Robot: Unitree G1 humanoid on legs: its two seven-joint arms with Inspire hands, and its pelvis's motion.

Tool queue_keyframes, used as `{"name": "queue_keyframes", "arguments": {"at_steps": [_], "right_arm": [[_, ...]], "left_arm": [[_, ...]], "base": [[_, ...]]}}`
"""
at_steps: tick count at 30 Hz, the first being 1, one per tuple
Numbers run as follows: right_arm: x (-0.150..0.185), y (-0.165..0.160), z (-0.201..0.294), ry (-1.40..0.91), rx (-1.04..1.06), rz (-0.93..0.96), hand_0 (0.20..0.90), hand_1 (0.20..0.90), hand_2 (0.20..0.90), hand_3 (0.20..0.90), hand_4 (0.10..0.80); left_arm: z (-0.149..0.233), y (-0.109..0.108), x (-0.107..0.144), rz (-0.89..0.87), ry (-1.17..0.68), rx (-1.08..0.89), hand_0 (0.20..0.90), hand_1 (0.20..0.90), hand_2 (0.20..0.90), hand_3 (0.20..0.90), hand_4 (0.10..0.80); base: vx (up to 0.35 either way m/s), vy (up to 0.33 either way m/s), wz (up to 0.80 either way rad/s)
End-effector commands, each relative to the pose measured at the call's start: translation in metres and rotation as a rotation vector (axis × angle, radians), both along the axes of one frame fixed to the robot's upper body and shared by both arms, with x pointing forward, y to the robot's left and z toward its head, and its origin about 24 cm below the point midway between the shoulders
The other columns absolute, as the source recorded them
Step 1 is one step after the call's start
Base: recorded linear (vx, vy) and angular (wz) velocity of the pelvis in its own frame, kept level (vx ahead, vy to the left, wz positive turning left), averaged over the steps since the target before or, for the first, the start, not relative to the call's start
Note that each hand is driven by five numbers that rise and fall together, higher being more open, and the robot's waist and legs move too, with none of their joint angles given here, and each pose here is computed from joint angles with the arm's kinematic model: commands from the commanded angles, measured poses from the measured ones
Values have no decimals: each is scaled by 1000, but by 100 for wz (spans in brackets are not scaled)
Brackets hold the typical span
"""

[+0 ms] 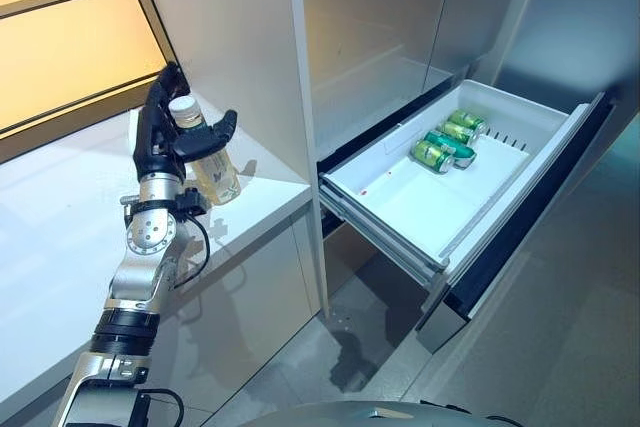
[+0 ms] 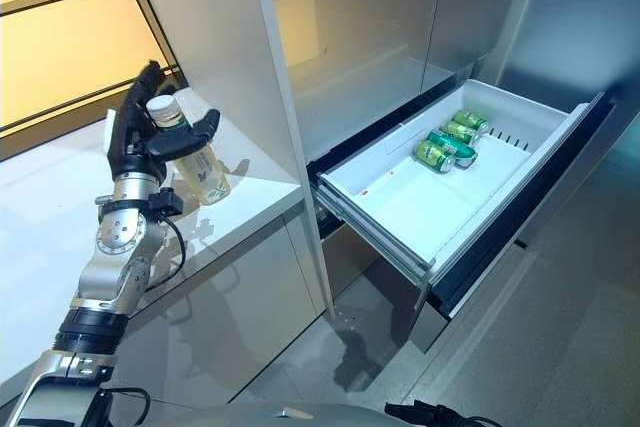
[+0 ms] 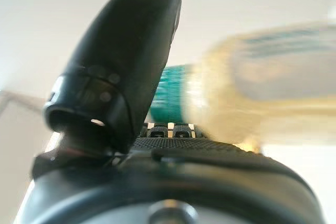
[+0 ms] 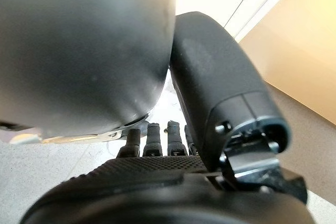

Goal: Put drinks into fridge and close the fridge

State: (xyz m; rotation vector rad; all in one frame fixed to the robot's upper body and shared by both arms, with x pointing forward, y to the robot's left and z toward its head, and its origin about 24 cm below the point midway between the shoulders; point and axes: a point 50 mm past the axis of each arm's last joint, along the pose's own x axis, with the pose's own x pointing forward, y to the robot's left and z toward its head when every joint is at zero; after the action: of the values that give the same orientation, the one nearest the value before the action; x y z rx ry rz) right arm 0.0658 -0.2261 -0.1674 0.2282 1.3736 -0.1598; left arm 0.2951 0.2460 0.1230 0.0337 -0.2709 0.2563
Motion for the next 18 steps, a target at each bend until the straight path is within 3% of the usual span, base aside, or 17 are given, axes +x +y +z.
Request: {"name": "queue_keyframes", "arguments": {"at_steps": [1,18], "right_arm": [[11,-1,2,-16,3,19,900,900,900,900,800],[10,0,2,-15,4,21,900,900,900,900,800]], "left_arm": [[32,0,10,12,-121,135,900,900,900,900,800],[18,8,12,91,-63,149,900,900,900,900,800]], "base": [[0,0,0],[0,0,0]]}}
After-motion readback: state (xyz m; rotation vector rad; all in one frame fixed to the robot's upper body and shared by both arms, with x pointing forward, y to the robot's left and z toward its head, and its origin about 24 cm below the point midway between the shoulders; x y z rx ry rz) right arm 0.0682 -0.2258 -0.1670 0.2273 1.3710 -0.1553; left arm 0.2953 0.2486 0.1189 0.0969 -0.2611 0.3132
